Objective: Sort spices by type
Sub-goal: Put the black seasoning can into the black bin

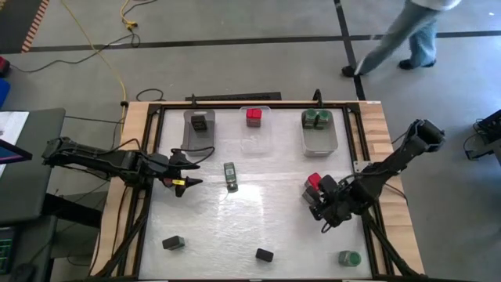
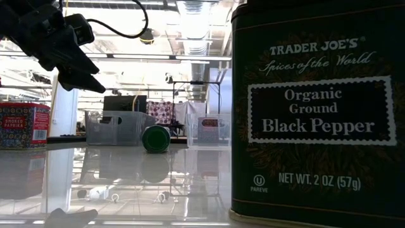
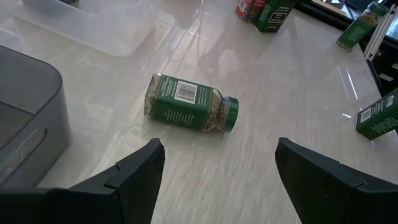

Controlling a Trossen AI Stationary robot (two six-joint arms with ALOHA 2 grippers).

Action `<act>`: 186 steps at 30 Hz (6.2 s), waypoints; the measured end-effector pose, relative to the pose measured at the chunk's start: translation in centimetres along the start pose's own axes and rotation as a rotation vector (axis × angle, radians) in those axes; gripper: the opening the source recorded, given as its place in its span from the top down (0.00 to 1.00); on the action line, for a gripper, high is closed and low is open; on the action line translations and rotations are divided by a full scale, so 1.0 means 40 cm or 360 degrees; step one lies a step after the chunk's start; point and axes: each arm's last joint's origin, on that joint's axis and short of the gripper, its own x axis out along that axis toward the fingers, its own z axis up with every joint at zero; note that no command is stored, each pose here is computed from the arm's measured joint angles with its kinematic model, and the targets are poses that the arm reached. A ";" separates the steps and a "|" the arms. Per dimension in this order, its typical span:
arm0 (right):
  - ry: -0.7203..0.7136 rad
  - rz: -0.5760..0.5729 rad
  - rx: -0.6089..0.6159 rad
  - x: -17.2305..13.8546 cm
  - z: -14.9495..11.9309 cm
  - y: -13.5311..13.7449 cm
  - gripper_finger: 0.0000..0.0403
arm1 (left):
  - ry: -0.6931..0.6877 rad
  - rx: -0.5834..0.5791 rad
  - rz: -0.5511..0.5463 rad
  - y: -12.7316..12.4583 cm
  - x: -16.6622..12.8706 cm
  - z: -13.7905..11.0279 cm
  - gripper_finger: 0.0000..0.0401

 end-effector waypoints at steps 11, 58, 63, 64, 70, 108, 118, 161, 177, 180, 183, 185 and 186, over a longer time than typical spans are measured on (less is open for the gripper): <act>0.0053 -0.0051 -0.0071 0.019 0.046 -0.005 0.40 | 0.0001 0.0001 0.0000 0.000 0.000 0.000 0.26; 0.0081 0.0166 -0.0354 0.043 0.095 0.027 0.62 | 0.0001 -0.0018 -0.0001 0.000 0.000 0.000 0.26; 0.0023 0.0195 -0.0425 0.063 0.126 0.037 0.63 | 0.0001 -0.0018 -0.0001 0.000 0.000 0.000 0.26; 0.0008 0.0207 -0.0439 0.066 0.133 0.038 0.64 | 0.0000 -0.0018 -0.0001 0.000 0.000 0.000 0.26; -0.0104 0.0270 -0.0514 0.076 0.184 0.041 0.65 | 0.0000 -0.0018 -0.0001 0.000 0.000 0.000 0.26; -0.0033 -0.0041 -0.0639 0.050 0.306 -0.031 0.63 | -0.0029 0.0079 0.0051 0.002 0.000 0.002 0.26; -0.0030 -0.0017 -0.0706 0.042 0.289 -0.022 0.32 | -0.0064 0.0077 0.0127 0.005 0.000 0.003 0.26; 0.0129 -0.0064 -0.1207 0.134 0.214 0.047 0.63 | -0.0118 0.0078 0.0251 0.011 -0.001 0.006 0.26; -0.0364 0.0251 -0.1205 0.112 0.334 0.121 0.63 | -0.0119 0.0077 0.0249 0.011 -0.001 0.006 0.26; -0.0494 0.0292 -0.1299 0.099 0.372 0.144 0.63 | -0.0114 0.0076 0.0252 0.011 0.002 0.005 0.26; -0.0526 0.0279 -0.1346 0.090 0.402 0.158 0.63 | -0.0124 0.0072 0.0246 0.006 0.013 0.009 0.26; -0.0547 0.0271 -0.1381 0.085 0.421 0.172 0.63 | -0.0162 0.0070 0.0227 -0.001 0.025 0.016 0.26; -0.0526 0.0250 -0.1415 0.093 0.425 0.176 0.63 | -0.0181 0.0083 0.0220 -0.006 0.035 0.020 0.26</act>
